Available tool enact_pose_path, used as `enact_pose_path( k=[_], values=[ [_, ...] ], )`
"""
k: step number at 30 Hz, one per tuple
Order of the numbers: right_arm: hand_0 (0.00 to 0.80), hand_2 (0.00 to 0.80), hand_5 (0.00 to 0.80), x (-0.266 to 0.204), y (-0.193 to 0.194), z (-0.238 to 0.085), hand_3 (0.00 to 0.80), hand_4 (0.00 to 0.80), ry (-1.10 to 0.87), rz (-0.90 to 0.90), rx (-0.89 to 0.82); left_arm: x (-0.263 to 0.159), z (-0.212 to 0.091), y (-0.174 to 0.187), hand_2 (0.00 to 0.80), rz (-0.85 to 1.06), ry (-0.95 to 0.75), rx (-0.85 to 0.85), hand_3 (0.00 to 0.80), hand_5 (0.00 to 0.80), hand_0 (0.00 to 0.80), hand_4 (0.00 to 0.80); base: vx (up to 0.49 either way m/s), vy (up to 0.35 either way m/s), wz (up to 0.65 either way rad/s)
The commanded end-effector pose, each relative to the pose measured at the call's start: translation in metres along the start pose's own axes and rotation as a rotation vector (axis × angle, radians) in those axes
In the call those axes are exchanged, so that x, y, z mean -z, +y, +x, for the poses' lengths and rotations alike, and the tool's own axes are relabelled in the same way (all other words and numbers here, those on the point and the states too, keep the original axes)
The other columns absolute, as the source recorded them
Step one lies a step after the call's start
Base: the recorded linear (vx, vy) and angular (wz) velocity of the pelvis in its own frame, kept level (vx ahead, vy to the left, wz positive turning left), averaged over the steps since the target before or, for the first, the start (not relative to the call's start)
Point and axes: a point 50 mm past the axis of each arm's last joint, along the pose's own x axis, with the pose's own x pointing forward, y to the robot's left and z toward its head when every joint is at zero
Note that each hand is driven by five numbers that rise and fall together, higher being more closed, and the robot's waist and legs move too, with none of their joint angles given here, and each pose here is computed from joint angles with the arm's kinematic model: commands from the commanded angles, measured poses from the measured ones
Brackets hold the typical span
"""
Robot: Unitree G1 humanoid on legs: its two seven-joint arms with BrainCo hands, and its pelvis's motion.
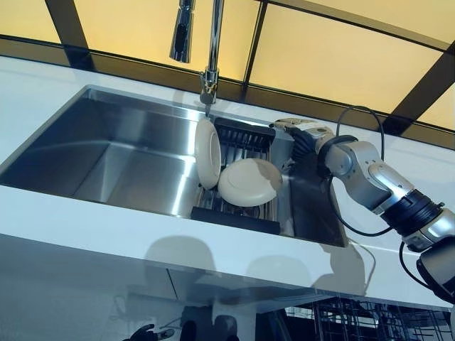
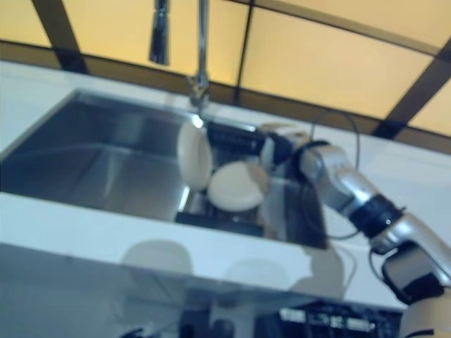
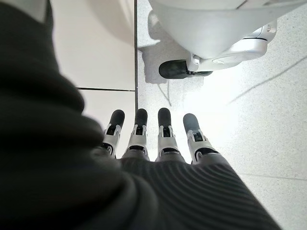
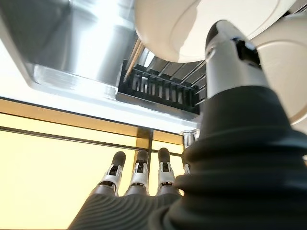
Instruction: Take plates into dishwasher
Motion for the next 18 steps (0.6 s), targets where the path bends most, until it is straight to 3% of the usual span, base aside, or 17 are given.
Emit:
enact_pose_path(
  k=[1, 18],
  values=[
    [0.0, 0.0, 0.0, 0.01, -0.007, -0.009, 0.0, 0.0, 0.022, -0.085, 0.032, -0.009, 0.001, 0.007, 0.0, 0.006, -0.02, -0.015, 0.0, 0.0, 0.0, 0.0, 0.0, 0.0, 0.0],
    [0.0, 0.0, 0.0, 0.003, 0.018, -0.018, 0.0, 0.0, -0.025, -0.072, -0.055, -0.006, 0.001, 0.007, 0.0, 0.004, -0.02, -0.011, 0.0, 0.0, 0.0, 0.0, 0.0, 0.0, 0.0]
  ],
)
